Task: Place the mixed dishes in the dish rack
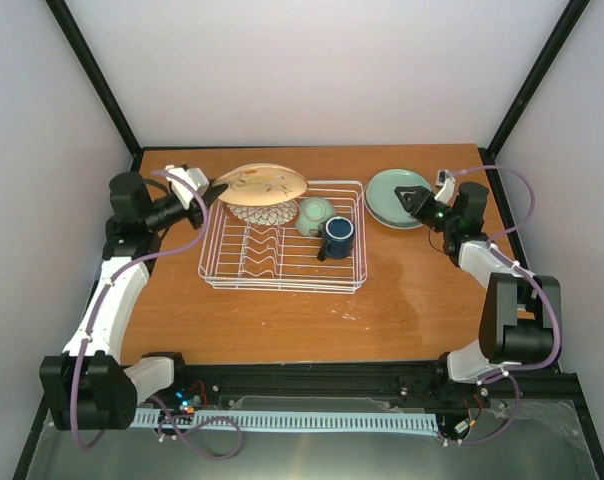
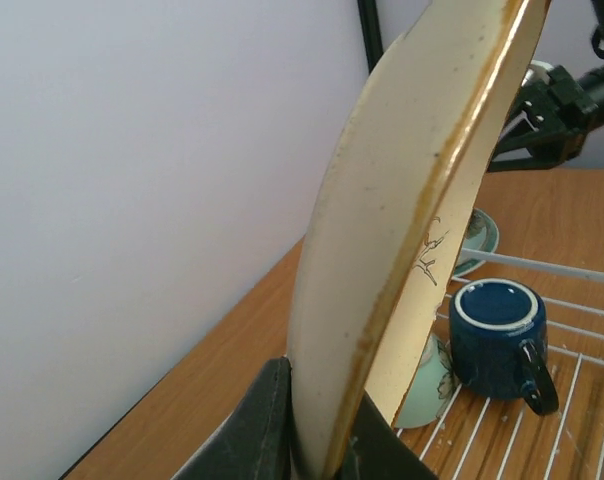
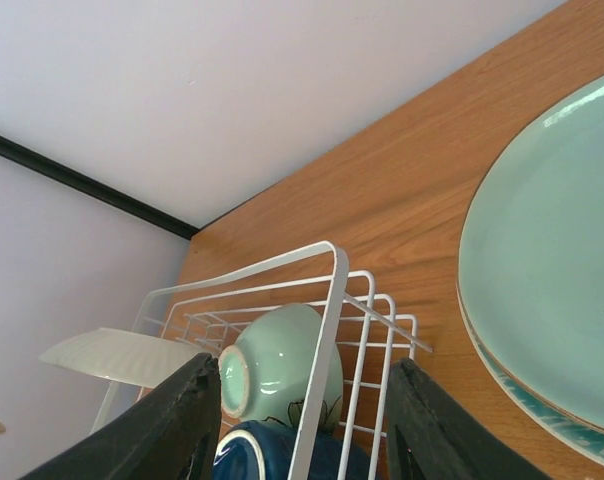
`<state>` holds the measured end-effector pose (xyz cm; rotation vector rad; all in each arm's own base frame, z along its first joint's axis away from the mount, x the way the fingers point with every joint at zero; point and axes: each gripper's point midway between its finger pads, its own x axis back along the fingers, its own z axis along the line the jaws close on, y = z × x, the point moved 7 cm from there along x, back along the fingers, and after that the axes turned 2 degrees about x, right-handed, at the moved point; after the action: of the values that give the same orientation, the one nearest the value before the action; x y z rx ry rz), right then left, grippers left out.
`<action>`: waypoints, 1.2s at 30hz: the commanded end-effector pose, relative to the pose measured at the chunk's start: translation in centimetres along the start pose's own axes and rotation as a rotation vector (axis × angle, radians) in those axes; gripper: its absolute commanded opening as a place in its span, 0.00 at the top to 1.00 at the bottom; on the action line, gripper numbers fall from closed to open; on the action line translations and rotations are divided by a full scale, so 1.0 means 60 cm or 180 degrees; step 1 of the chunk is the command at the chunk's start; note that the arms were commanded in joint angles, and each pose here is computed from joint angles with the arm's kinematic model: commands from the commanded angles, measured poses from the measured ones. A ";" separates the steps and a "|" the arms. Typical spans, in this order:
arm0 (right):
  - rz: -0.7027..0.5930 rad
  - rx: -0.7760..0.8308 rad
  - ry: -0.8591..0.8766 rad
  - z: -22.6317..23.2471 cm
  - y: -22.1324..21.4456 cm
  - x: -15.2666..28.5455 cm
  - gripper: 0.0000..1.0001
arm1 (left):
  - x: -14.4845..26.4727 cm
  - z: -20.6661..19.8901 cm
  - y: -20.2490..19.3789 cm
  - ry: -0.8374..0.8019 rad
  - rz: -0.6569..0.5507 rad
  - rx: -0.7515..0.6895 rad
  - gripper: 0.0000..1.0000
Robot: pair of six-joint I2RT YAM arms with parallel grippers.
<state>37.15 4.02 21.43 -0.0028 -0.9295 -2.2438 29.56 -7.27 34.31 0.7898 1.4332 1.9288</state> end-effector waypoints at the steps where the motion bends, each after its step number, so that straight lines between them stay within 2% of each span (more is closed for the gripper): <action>1: -0.0010 -0.0028 0.0025 -0.013 -0.001 -0.008 0.56 | 0.021 -0.031 0.038 -0.0265 -0.0545 -0.0847 1.00; 7: 0.0021 -0.0176 0.0144 -0.025 -0.004 -0.024 0.56 | 0.023 -0.044 0.008 -0.0393 -0.0413 -0.0852 0.99; 14: 0.0013 -0.0240 0.0210 -0.034 -0.009 -0.031 0.56 | 0.040 -0.031 -0.028 -0.0220 -0.0300 -0.0838 0.99; 22: -0.0018 -0.0183 0.0193 -0.033 -0.011 -0.026 0.56 | 0.019 -0.011 -0.078 -0.0201 -0.0200 -0.0694 0.99; 36: -0.0055 -0.0141 0.0192 -0.031 -0.013 -0.022 0.56 | -0.010 0.026 -0.121 -0.0036 -0.0188 -0.0863 0.99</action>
<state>38.39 4.28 18.59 0.0096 -0.8055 -2.2591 31.09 -5.05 24.05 0.8272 1.3273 2.0116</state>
